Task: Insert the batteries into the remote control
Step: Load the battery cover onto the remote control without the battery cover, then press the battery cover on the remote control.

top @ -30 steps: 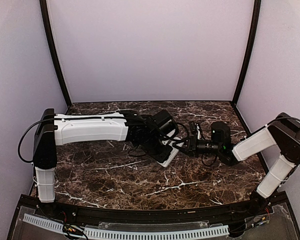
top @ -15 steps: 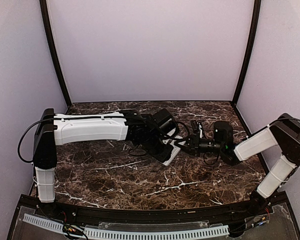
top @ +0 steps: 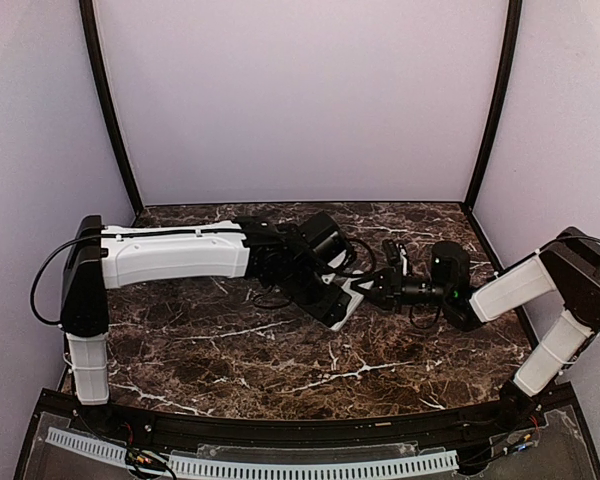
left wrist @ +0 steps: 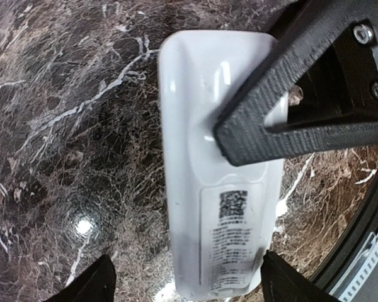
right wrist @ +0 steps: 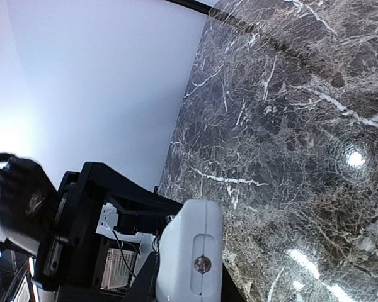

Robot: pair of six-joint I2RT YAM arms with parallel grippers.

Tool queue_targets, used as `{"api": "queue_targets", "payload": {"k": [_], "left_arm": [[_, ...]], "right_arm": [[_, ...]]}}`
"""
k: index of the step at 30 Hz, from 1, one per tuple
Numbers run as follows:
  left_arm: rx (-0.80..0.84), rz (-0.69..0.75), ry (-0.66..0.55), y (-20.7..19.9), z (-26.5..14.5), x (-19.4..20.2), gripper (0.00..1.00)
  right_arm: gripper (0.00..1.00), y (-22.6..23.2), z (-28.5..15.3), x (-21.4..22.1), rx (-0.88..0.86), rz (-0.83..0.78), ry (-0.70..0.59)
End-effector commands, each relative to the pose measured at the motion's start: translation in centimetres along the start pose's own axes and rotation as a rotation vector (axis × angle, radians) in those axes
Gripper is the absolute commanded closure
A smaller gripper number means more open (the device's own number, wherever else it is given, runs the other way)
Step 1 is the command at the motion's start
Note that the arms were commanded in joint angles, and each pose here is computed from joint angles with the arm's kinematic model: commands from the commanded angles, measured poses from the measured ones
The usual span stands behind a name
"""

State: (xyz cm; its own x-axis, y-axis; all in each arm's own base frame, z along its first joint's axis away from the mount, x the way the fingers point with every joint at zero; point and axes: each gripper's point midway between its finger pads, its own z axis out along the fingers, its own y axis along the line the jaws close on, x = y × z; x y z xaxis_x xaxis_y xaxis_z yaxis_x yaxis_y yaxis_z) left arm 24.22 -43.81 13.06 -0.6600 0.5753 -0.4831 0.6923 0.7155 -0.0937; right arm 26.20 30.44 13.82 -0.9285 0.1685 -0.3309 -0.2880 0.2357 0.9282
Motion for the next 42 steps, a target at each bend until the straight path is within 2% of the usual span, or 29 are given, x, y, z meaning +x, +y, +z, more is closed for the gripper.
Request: {"api": "queue_targets", "payload": {"k": [1, 4, 7, 11, 16, 19, 28, 42], "left_arm": [[0.075, 0.042, -0.12, -0.6, -4.2, -1.9, 0.12], [0.135, 0.056, -0.162, -1.4, -5.7, -2.2, 0.03], [0.205, 0.05, -0.175, -1.9, -6.3, -1.8, 0.01], [0.279, 0.006, -0.183, -1.4, -6.6, -1.3, 0.06], [0.297, -0.021, -0.163, -0.4, -6.1, -0.3, 0.19], [0.307, -0.022, -0.138, -0.5, -5.6, 0.2, 0.22], [0.33, -0.041, -0.11, -0.8, -4.4, 0.9, 0.28], [0.313, -0.059, -0.059, -0.7, -2.3, 1.6, 0.41]], "right_arm": [[1.0, 2.2, -0.5, 0.1, -0.086, -0.046, 0.01], [1.0, 2.2, -0.5, 0.3, -0.089, -0.047, 0.016], [1.0, 2.3, -0.5, 0.4, -0.092, -0.048, 0.024], [1.0, 3.0, -0.5, 0.5, -0.116, -0.067, 0.04], [1.0, 3.9, -0.6, 0.6, -0.149, -0.086, 0.055], [1.0, 4.2, -0.6, 0.6, -0.159, -0.091, 0.06], [1.0, 4.6, -0.4, 0.6, -0.174, -0.096, 0.075], [1.0, 5.6, -0.1, 0.7, -0.197, -0.116, 0.085]]}}
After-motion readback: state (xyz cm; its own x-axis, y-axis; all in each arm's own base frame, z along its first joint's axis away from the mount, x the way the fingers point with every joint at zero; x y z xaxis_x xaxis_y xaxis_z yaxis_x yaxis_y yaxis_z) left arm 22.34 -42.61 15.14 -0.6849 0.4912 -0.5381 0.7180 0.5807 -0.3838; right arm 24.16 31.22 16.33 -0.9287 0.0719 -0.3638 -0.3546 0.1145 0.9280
